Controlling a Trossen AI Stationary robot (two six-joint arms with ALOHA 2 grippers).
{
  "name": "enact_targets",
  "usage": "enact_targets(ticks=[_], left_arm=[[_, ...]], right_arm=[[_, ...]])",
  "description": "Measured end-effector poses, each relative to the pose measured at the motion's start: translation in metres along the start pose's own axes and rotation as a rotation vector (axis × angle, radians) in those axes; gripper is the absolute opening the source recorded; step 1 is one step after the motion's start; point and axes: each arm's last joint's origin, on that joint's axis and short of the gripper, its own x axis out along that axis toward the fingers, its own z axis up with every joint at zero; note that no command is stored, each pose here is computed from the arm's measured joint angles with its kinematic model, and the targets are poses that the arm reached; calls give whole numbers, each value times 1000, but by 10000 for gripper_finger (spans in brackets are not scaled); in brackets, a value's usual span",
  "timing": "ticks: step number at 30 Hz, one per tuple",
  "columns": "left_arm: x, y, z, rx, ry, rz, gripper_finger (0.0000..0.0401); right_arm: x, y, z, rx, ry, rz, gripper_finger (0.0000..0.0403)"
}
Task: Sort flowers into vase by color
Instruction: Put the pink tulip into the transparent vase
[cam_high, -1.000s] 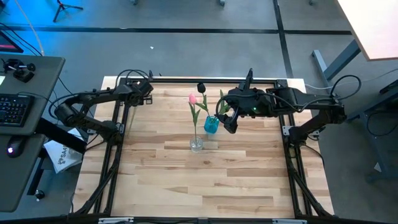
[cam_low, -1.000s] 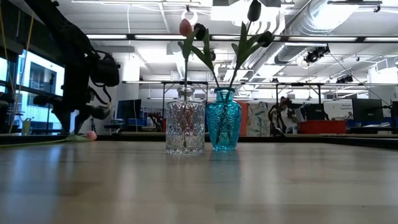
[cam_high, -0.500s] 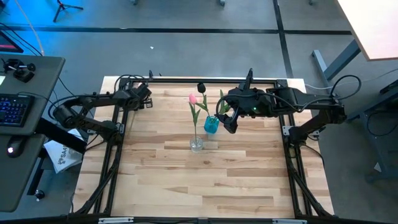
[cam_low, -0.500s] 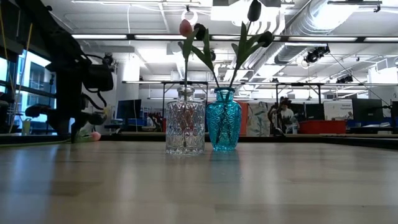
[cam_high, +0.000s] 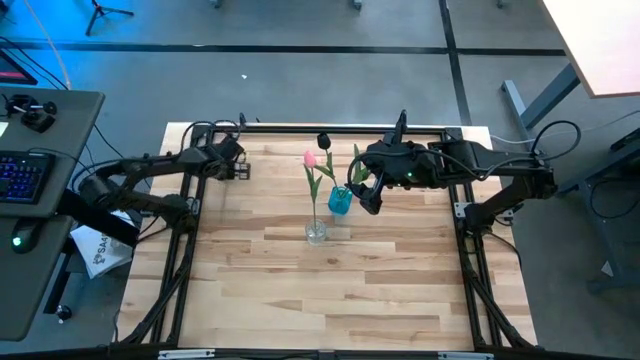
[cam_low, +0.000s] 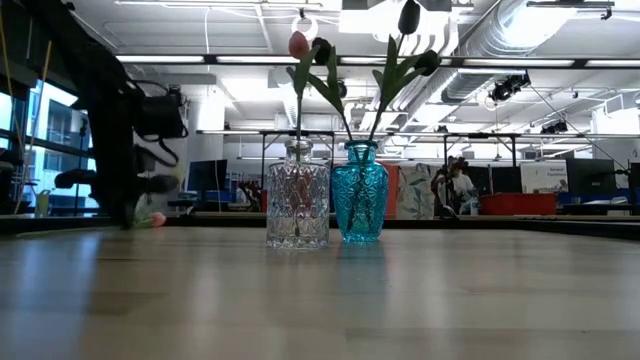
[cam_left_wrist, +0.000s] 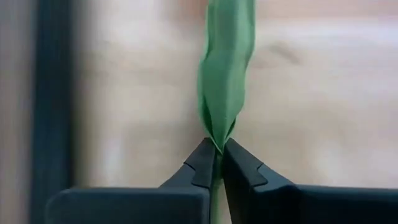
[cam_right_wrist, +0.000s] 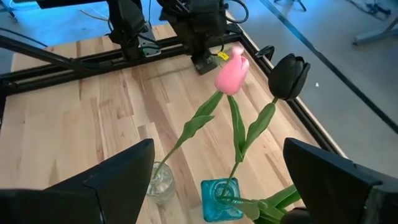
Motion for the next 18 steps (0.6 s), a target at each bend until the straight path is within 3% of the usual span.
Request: enact_targets(ticks=[2,6,14,18], left_arm=[[-16,-5,0,5,-29,-118,4],[-61,-12,-1,-15,-222,-363,3],[-150,-19,-28,-103,-545,-914,1],[-189,-26,-43,-65,-734,-1141,1]], right_arm=[[0,0,1,-28,-7,1,353],[-1,0,2,-92,-27,-4,353],[-5,-3,3,-164,-42,-61,353],[-6,-5,2,-188,-39,-90,353]])
